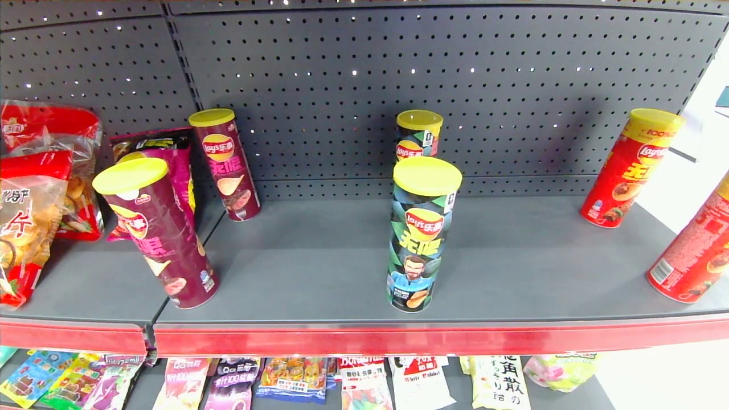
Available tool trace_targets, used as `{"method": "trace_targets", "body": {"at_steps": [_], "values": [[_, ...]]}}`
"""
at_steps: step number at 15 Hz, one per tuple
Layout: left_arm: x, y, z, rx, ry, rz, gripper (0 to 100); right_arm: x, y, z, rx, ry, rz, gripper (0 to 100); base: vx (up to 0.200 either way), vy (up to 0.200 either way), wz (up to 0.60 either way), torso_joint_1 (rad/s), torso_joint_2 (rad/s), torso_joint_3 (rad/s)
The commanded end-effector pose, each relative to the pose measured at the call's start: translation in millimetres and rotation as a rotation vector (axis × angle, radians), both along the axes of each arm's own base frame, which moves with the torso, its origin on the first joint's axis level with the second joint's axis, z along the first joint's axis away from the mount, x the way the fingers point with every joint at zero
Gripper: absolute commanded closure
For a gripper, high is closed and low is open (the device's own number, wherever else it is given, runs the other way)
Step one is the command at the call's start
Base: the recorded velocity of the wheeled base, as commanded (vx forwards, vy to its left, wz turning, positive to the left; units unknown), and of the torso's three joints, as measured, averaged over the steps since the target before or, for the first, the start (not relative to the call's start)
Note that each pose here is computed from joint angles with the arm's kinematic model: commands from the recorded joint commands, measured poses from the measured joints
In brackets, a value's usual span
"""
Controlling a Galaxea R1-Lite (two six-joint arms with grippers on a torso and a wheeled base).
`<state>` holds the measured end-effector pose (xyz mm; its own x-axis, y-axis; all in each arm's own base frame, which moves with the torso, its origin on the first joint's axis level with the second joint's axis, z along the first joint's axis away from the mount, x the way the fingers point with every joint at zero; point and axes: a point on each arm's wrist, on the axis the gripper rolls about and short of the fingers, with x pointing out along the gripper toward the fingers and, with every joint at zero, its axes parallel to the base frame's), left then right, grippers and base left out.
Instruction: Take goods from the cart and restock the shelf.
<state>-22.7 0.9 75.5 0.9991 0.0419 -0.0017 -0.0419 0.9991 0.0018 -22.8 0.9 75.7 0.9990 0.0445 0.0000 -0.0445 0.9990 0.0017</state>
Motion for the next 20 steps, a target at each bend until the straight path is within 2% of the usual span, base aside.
{"method": "trace_targets", "body": {"at_steps": [1,20], "values": [[-0.1,0.0,0.0,0.000,-0.002,0.001,0,0.0,0.0,0.2,0.000,0.000,0.000,0,0.000,0.000,0.00,0.000,0.00,0.000],[-0.1,0.0,0.0,0.000,-0.002,0.001,0,0.0,0.0,0.2,0.000,0.000,0.002,0,0.000,0.000,0.00,0.000,0.00,0.000]]}}
